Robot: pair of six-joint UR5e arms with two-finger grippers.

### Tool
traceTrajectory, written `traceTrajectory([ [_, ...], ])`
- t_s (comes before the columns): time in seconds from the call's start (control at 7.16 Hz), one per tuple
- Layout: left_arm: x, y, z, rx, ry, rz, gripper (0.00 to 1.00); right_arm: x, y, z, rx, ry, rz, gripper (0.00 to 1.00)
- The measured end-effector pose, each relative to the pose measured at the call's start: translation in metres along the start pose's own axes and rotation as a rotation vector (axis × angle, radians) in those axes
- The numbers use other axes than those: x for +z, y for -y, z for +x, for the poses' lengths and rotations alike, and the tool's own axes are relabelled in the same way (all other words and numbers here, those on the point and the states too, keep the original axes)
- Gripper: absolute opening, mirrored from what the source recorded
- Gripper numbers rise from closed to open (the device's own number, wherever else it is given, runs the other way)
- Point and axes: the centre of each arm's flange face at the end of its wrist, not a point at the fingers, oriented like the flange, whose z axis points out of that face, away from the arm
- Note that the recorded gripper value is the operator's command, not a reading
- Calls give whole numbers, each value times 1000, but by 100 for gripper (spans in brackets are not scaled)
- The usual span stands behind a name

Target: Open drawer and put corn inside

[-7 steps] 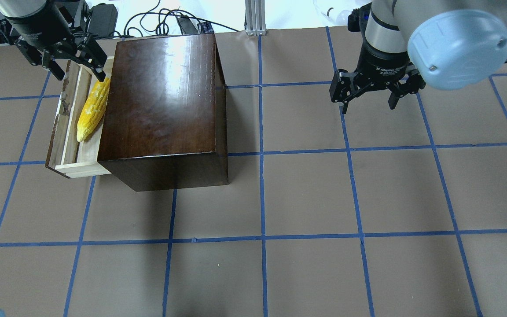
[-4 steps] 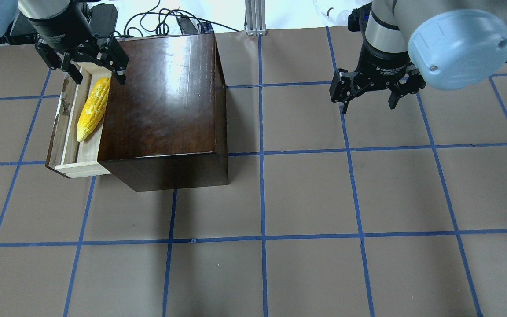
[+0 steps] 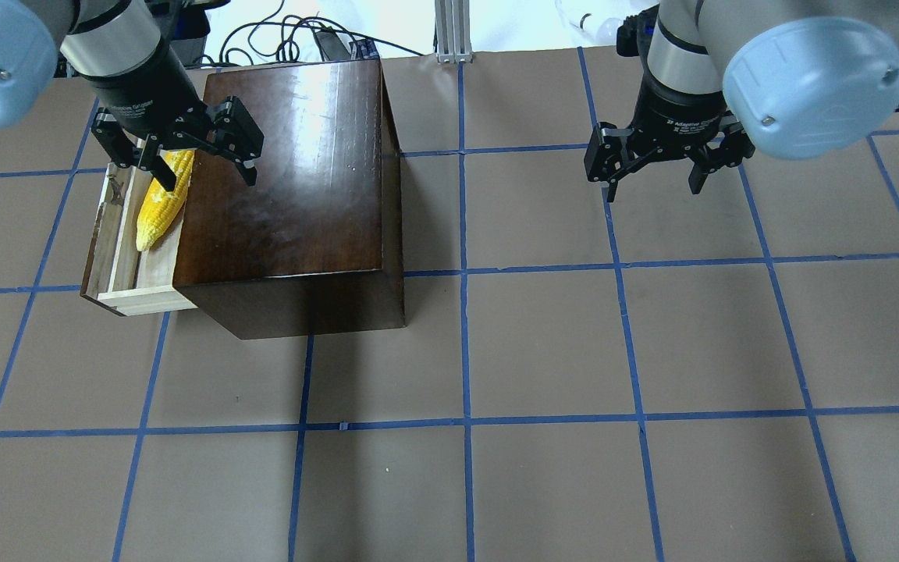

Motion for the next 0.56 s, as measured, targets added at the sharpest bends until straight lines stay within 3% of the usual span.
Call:
traceTrajectory([
  [0.56,-1,-12,14,-3,2,3,100,0,0,0,0,-1,1,100],
])
